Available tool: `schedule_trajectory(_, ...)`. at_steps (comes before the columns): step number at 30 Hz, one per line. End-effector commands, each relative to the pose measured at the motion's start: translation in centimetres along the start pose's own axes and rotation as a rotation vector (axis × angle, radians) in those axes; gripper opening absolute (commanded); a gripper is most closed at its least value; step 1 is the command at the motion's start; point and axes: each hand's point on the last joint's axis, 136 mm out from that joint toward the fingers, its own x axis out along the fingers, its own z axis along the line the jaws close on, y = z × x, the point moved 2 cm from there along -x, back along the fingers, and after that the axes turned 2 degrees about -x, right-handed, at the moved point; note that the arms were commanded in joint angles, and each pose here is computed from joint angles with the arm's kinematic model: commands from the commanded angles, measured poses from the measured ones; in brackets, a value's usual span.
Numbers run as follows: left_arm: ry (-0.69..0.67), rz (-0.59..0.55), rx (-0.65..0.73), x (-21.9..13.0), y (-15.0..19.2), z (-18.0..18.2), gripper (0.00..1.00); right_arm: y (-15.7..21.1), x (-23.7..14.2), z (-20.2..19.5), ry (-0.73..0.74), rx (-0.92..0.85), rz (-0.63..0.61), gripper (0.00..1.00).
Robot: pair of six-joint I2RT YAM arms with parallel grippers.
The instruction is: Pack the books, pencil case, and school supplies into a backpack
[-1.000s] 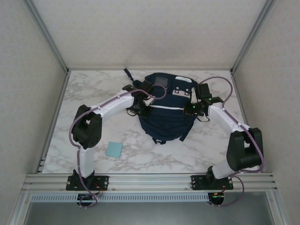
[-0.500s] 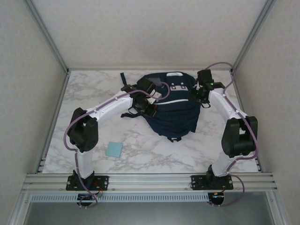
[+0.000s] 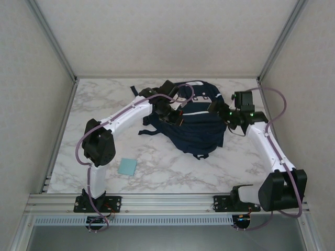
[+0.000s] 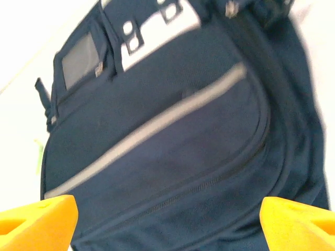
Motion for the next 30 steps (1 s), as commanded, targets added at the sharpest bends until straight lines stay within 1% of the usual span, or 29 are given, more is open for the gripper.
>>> schedule_trajectory(1,0.106,-0.083,0.009,-0.5,-2.3,-3.0,0.00,3.8,1.4,0.5,-0.142,0.187,0.102,0.90)
schedule_trajectory(5,0.107,-0.069,0.001,0.1,-2.0,-3.1,0.00,6.1,2.4,-0.1,-0.197,0.284,0.088,0.90)
schedule_trajectory(7,0.106,-0.053,-0.001,0.6,-1.7,-3.1,0.00,6.6,3.2,-0.5,-0.219,0.327,0.085,0.89)
schedule_trajectory(12,0.101,-0.014,0.002,1.1,-0.4,-3.0,0.00,6.6,4.9,-0.7,-0.242,0.372,0.049,0.85)
schedule_trajectory(13,0.101,-0.007,0.004,1.2,-0.1,-3.0,0.00,6.3,5.2,-0.8,-0.241,0.383,0.031,0.82)
schedule_trajectory(15,0.098,0.002,0.009,1.3,0.4,-2.9,0.00,5.9,5.5,-0.8,-0.242,0.385,-0.003,0.68)
schedule_trajectory(18,0.088,0.009,0.032,1.2,0.8,-2.6,0.00,5.6,6.2,-1.3,-0.208,0.374,-0.037,0.37)
schedule_trajectory(20,0.066,0.022,0.053,1.2,1.1,-2.1,0.00,5.7,6.6,-1.6,-0.191,0.366,-0.033,0.13)
schedule_trajectory(21,0.051,0.028,0.065,1.2,1.3,-1.7,0.00,5.8,6.7,-1.6,-0.189,0.360,-0.030,0.04)
schedule_trajectory(22,0.017,0.031,0.077,1.1,1.3,-1.0,0.00,6.0,6.7,-1.8,-0.180,0.352,-0.024,0.00)
schedule_trajectory(24,-0.067,0.045,0.104,0.8,1.6,0.9,0.00,6.3,6.4,-2.0,-0.156,0.322,-0.015,0.00)
schedule_trajectory(27,-0.203,0.089,0.154,0.1,2.3,4.4,0.00,6.6,5.5,-2.1,-0.136,0.217,-0.012,0.00)
schedule_trajectory(30,-0.370,0.136,0.218,-0.8,2.4,8.2,0.00,6.8,4.5,-2.5,-0.113,0.136,-0.023,0.00)
